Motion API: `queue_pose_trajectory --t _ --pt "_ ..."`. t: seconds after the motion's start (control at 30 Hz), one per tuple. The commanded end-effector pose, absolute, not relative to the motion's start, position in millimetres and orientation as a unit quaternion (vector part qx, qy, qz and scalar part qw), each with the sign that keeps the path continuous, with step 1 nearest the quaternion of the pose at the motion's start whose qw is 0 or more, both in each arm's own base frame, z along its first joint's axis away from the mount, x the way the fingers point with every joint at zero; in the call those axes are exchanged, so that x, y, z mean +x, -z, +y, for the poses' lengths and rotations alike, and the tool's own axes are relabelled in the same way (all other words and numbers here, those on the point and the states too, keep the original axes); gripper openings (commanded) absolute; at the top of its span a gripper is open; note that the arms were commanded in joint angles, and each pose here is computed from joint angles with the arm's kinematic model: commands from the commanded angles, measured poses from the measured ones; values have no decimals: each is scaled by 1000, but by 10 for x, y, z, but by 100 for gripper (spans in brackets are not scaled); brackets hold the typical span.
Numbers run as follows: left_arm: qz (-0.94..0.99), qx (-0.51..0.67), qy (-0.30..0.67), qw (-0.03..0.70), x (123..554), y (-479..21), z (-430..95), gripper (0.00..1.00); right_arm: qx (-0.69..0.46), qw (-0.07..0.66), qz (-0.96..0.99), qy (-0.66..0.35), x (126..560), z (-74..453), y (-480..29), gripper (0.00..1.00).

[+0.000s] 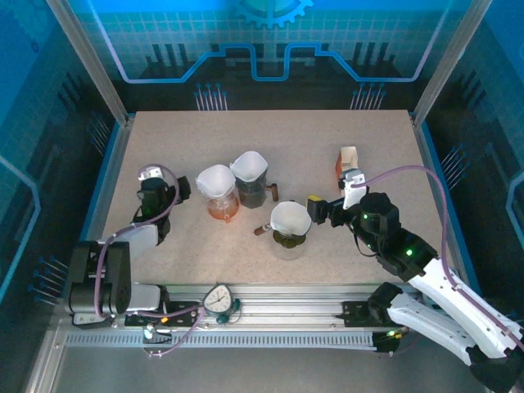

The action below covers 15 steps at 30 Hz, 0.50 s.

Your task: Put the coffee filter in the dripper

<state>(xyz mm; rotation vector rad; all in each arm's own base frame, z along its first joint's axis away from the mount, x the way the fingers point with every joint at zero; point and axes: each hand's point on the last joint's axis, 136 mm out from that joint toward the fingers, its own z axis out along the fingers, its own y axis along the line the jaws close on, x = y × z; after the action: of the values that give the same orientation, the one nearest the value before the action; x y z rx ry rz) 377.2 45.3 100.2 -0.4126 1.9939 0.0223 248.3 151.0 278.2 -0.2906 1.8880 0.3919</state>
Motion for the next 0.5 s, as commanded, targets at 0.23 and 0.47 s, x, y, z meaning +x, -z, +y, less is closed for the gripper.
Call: queue_pose_trajectory --t 0.23,0.47 --pt "820 -72 41 566 3971 -1048 125 99 -113 578 793 -158 2506 1428 -2812 100" --pt "806 -68 44 587 3939 -974 115 99 -105 588 789 -145 2590 1414 -2792 100"
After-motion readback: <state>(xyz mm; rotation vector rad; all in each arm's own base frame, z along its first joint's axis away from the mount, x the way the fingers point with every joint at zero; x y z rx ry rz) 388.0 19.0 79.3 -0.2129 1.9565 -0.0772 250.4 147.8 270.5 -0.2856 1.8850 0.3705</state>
